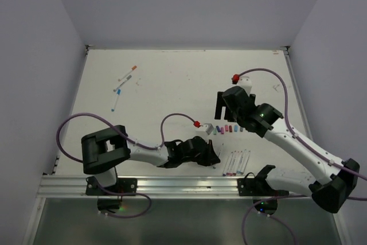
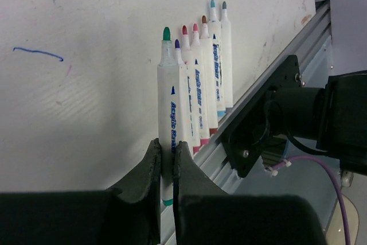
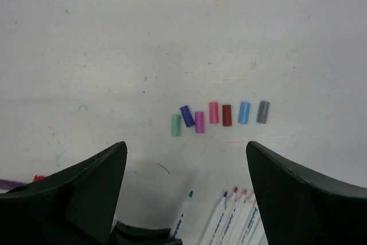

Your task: Open the pen caps

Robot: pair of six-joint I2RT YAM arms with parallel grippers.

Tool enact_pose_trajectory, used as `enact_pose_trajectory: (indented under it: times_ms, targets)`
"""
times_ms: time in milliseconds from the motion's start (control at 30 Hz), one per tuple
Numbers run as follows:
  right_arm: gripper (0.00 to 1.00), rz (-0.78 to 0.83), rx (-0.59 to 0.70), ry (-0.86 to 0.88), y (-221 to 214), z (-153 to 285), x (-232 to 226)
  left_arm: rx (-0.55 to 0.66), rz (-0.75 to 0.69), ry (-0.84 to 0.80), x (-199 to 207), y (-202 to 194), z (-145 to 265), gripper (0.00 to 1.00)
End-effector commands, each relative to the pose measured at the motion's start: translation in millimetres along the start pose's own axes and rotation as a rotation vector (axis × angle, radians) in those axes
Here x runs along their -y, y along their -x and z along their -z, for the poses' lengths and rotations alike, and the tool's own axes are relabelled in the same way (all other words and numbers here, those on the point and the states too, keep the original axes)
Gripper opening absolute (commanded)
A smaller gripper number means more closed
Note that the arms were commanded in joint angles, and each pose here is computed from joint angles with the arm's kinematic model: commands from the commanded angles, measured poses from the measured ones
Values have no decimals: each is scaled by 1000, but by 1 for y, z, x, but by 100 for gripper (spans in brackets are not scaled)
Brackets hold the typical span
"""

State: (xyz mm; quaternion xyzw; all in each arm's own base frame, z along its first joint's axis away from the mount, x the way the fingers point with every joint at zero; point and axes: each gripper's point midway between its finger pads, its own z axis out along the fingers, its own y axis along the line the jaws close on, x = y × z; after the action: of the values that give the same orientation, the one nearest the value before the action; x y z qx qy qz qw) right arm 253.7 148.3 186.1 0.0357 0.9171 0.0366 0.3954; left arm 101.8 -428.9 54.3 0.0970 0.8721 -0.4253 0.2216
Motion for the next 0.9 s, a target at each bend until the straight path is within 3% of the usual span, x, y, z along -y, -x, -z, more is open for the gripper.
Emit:
enact_pose_trajectory:
  times_ms: [0,133,367,433,567,733,867]
  targets:
    - [90,18,-42,-88,-16,17,31,-1,-46,15,5,5,-19,0]
    - [90,10,-79,-58,-28,29,37,-6,-40,25,3,3,-30,0]
    - [90,30,-31,-111,-31,49,69,-19,-46,80,-10,-2,-38,3]
    - [90,14,-13,-91,-30,55,70,-30,-40,101,-16,-5,-41,14]
    - [91,-17,8,-43,-28,58,65,-29,-11,106,-23,-10,-38,24]
    - [99,8,-37,-97,-32,47,64,-5,0,120,-30,-8,-27,41]
    - [99,-1,-55,-120,-33,40,61,54,-21,134,-29,9,-12,58]
